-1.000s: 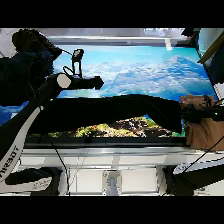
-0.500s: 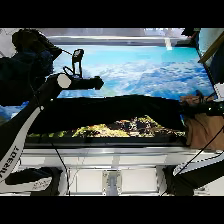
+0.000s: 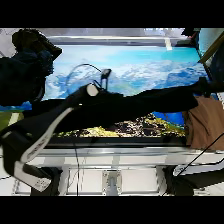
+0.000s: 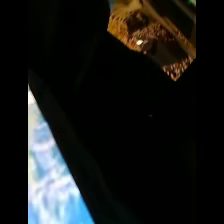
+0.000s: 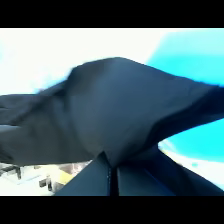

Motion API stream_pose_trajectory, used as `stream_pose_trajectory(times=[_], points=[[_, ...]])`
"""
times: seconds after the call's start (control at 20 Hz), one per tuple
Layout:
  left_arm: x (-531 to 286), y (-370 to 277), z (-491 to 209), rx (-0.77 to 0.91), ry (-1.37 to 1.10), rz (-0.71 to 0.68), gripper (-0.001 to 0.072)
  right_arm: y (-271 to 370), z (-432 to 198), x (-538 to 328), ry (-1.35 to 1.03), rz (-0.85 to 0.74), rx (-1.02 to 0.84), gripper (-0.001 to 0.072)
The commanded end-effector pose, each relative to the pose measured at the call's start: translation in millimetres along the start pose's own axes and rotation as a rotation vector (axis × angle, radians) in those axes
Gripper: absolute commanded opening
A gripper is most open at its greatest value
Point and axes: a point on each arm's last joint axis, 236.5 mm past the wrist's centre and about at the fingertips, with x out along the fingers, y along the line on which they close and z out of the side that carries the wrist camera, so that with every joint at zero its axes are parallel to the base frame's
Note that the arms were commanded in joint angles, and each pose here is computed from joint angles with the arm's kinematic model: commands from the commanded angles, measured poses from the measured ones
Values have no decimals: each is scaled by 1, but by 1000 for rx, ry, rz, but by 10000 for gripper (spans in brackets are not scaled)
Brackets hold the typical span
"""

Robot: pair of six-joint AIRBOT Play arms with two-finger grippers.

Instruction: Fold the clothes and pants, and hang the long-sleeved shirts on hangers.

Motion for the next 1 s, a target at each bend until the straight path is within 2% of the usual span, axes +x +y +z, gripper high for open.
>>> stream_pose_trajectory(times=[0.0,0.15,0.3,0.6,0.75,0.95], points=[[60,-47,-14,12,52,-118,17,66,8,-11,-16,28,-46,10],[92,-67,-7,32,48,-153,17,113,0,14,40,49,-133,10],[108,-59,-16,-2,74,-145,18,131,-4,38,59,-1,-179,10],[113,-47,-18,-15,84,-132,17,178,-33,76,141,21,-285,10],[74,-23,17,9,53,-99,17,198,-50,91,182,36,-306,10],[-39,22,80,-1,-6,-59,17,228,-71,133,196,-5,-351,10]])
